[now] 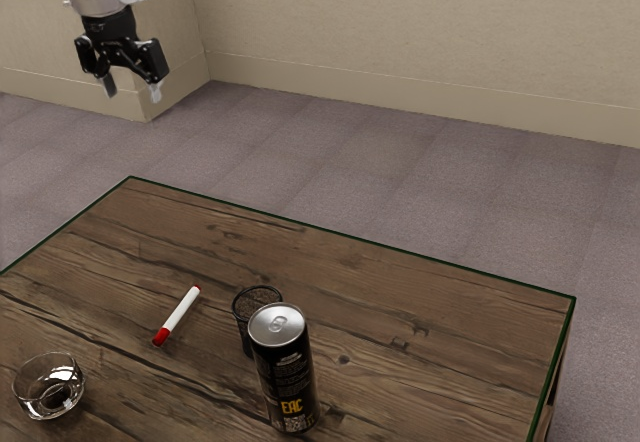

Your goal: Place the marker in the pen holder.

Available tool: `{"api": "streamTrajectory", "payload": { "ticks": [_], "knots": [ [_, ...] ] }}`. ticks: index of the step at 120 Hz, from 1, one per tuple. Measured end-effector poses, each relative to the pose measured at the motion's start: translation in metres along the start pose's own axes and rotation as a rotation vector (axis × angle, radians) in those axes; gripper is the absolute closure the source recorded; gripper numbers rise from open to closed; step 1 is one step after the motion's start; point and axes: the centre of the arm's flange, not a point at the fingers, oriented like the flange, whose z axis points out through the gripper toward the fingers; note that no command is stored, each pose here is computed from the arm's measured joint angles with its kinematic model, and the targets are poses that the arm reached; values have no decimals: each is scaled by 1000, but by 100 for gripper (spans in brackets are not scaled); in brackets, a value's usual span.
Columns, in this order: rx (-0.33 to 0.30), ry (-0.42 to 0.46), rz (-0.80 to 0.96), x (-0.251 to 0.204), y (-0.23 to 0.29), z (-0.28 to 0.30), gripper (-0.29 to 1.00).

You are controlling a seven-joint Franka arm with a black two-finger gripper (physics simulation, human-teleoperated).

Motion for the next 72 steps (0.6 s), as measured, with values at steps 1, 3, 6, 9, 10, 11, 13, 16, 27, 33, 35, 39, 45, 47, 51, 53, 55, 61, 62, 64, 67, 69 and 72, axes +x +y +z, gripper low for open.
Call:
{"api": "streamTrajectory", "payload": {
  "ticks": [1,3,6,9,10,11,13,16,27,33,35,39,45,47,51,53,55,61,62,64,67,69,72],
  "knots": [
    [0,0,3,0,0,0,2],
    [-1,0,10,0,0,0,2],
    [-2,0,20,1,1,0,2],
    [-3,0,29,1,1,1,2],
    [-3,0,32,1,1,1,2],
    [-3,0,35,1,2,1,2],
    [-3,0,41,1,2,1,2],
    [-3,0,49,1,2,1,2],
    [-2,-29,93,12,16,22,2],
    [6,-78,111,26,27,59,2],
    [10,-98,117,32,32,74,2],
    [16,-132,128,40,38,102,2],
    [22,-173,148,48,51,138,2],
    [23,-184,155,50,56,149,2],
    [24,-205,166,52,64,168,2],
    [24,-216,169,51,66,177,2],
    [23,-227,173,50,69,185,2],
    [14,-265,178,35,72,209,2],
    [10,-273,176,30,70,214,2],
    [0,-288,171,19,67,222,2],
    [-15,-308,162,-1,60,234,2],
    [-23,-317,154,-13,55,240,2],
    [-35,-328,143,-32,49,248,2]
  ]
}}
